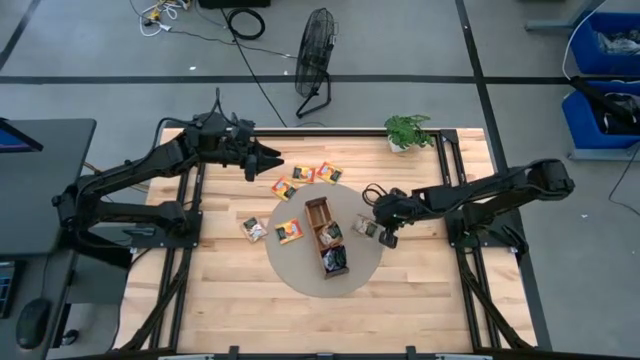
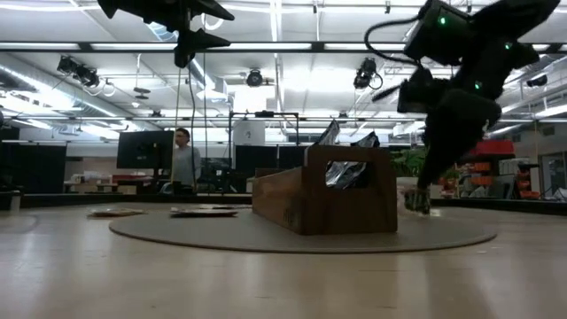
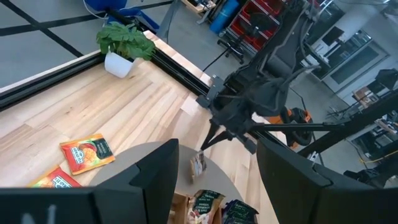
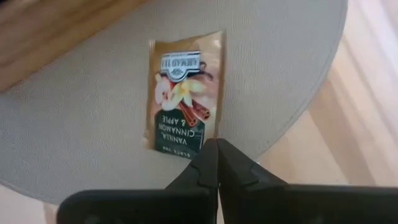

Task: Pick & Place Tea
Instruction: Put the brown tea bag into the middle section of the wooden organizer

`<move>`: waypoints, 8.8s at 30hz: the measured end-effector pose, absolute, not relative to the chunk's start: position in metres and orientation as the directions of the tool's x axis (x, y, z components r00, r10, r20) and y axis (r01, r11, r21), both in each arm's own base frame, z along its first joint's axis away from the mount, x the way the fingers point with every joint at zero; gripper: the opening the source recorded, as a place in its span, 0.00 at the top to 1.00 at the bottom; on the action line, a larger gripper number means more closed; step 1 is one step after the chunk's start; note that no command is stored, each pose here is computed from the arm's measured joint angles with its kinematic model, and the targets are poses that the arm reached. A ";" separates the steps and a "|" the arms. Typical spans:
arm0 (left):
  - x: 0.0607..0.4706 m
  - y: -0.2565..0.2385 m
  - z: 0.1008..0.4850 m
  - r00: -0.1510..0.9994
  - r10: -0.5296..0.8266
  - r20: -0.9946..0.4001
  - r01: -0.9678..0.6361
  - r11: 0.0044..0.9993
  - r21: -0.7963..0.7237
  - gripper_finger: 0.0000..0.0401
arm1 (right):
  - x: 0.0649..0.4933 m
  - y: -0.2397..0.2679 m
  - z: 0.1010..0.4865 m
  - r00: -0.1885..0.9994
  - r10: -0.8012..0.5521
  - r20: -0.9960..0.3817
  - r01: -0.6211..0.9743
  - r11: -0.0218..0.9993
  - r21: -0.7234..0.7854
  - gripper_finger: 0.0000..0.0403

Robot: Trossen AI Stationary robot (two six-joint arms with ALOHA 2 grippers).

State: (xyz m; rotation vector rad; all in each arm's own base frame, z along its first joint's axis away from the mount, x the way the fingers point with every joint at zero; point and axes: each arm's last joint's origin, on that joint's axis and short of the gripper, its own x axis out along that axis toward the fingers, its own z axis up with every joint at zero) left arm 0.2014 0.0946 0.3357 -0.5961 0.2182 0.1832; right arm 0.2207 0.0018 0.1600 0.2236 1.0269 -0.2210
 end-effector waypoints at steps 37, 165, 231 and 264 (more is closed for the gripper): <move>0.242 0.118 0.312 0.976 -0.025 -0.215 -0.116 0.778 -0.617 0.45 | 0.237 0.052 0.164 0.527 0.006 -0.850 0.041 0.999 0.032 0.46; 0.258 0.093 0.311 0.962 -0.206 -0.179 -0.027 0.580 -0.814 0.45 | 0.320 -0.011 0.314 0.655 -0.266 -0.708 0.134 0.962 -0.238 1.00; 0.280 0.103 0.305 0.994 -0.064 -0.093 -0.028 0.661 -0.750 1.00 | 0.276 -0.007 0.387 0.855 -0.320 -0.408 0.399 0.909 0.122 0.67; 0.253 0.104 0.367 0.928 0.067 0.368 0.168 0.804 -0.571 1.00 | 0.303 -0.052 0.422 0.960 -0.273 0.058 0.193 0.801 0.567 0.54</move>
